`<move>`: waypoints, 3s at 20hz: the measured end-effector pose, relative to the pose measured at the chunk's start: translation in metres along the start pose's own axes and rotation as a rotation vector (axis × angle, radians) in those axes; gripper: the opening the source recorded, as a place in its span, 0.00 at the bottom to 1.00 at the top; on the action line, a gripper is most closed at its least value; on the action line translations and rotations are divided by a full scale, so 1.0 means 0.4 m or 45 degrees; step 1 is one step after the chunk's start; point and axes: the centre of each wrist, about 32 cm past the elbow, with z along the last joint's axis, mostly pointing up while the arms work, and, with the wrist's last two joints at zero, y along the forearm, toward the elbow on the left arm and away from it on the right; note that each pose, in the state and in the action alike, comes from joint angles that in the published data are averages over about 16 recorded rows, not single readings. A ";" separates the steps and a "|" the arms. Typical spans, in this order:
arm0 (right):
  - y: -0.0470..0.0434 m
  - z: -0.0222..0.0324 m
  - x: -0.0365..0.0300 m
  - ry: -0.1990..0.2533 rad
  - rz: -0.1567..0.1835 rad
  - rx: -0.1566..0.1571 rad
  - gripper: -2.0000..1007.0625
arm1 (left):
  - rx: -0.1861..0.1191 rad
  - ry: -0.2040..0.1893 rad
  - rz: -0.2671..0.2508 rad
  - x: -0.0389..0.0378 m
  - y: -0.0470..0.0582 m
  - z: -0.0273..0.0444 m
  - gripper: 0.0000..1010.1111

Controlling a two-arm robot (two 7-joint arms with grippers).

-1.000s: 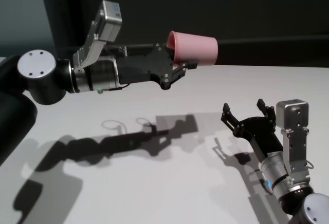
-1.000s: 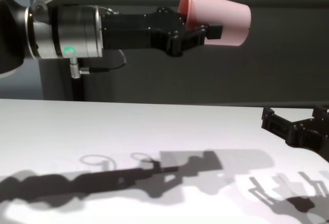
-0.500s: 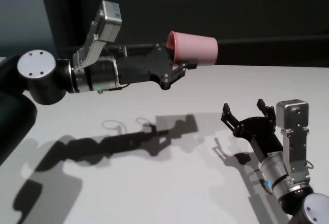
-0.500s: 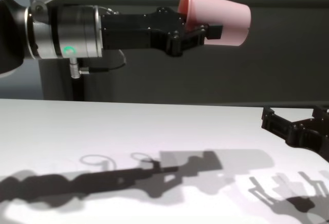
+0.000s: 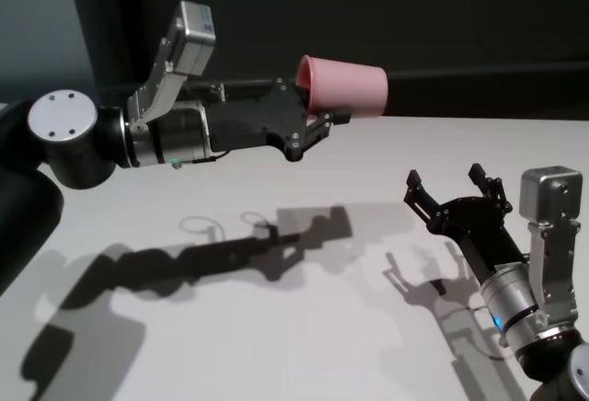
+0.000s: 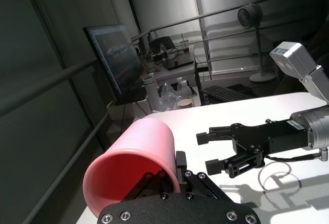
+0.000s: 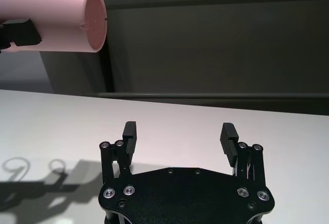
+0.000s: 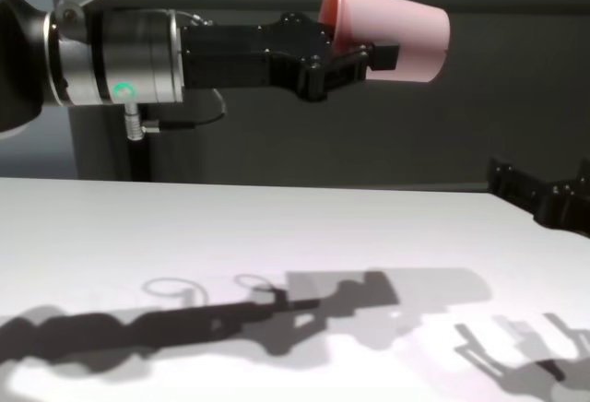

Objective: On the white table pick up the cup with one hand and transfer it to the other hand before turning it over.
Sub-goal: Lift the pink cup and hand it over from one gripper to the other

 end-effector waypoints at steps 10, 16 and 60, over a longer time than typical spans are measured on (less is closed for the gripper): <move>-0.019 0.049 0.009 0.145 0.062 0.109 0.99 | 0.000 -0.001 0.000 0.000 0.000 0.000 0.04; -0.023 0.058 0.024 0.341 0.129 0.188 0.99 | -0.001 -0.002 0.000 0.000 0.000 0.000 0.04; 0.122 -0.089 0.024 1.609 0.554 0.402 0.99 | 0.000 -0.001 0.000 0.000 0.000 0.000 0.04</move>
